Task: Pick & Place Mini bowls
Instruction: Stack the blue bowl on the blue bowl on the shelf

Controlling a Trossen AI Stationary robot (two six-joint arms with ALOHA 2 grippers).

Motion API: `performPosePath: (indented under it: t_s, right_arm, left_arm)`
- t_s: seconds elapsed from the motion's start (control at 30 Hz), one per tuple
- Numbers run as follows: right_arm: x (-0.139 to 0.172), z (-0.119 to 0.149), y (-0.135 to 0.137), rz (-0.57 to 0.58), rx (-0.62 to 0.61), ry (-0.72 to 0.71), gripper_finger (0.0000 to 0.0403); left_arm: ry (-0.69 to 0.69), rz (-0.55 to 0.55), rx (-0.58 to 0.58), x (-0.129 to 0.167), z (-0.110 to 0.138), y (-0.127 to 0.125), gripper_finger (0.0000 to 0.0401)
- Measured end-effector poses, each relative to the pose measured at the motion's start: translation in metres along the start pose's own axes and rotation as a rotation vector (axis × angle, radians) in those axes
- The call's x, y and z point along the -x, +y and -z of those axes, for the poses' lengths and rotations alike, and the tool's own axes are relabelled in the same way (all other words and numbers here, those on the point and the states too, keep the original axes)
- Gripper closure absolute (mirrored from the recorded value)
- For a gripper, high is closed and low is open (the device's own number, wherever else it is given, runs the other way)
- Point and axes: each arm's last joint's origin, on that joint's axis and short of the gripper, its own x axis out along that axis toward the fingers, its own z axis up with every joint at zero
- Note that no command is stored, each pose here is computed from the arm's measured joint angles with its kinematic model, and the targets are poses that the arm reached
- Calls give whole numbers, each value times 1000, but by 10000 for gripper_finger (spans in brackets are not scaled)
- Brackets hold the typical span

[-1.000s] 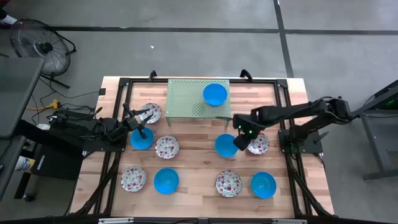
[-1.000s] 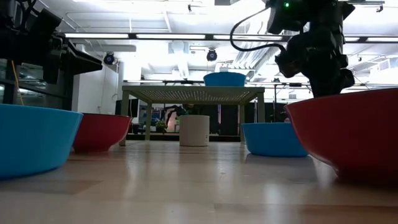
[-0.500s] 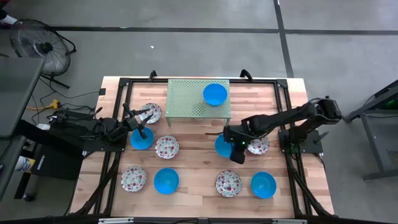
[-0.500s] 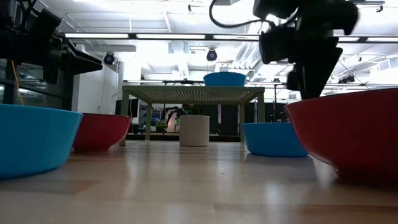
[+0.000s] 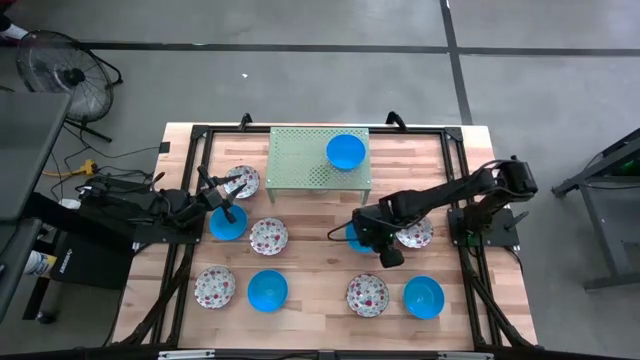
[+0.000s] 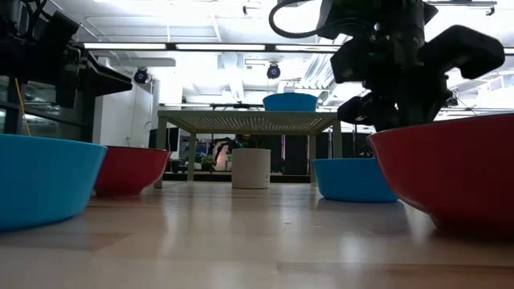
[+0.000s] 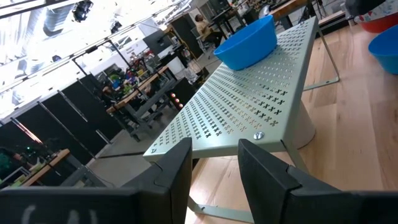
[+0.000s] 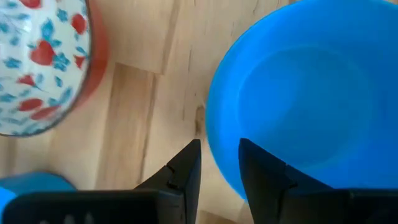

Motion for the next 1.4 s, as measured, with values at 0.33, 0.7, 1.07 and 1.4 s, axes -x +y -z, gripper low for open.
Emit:
performPosePath:
  t_s: [0.33, 0.7, 1.07, 1.4]
  right_arm:
    - [-2, -1, 3, 3, 127, 3, 307]
    - [-4, -1, 7, 69, 218, 8, 307]
    - [-9, 1, 6, 85, 224, -1, 307]
    - [-17, 0, 5, 88, 241, 15, 307]
  left_arm:
    - [0, 0, 1, 0, 0, 0, 274]
    - [0, 0, 0, 0, 0, 0, 274]
    - [0, 0, 1, 0, 0, 0, 274]
    - [0, 0, 1, 0, 0, 0, 274]
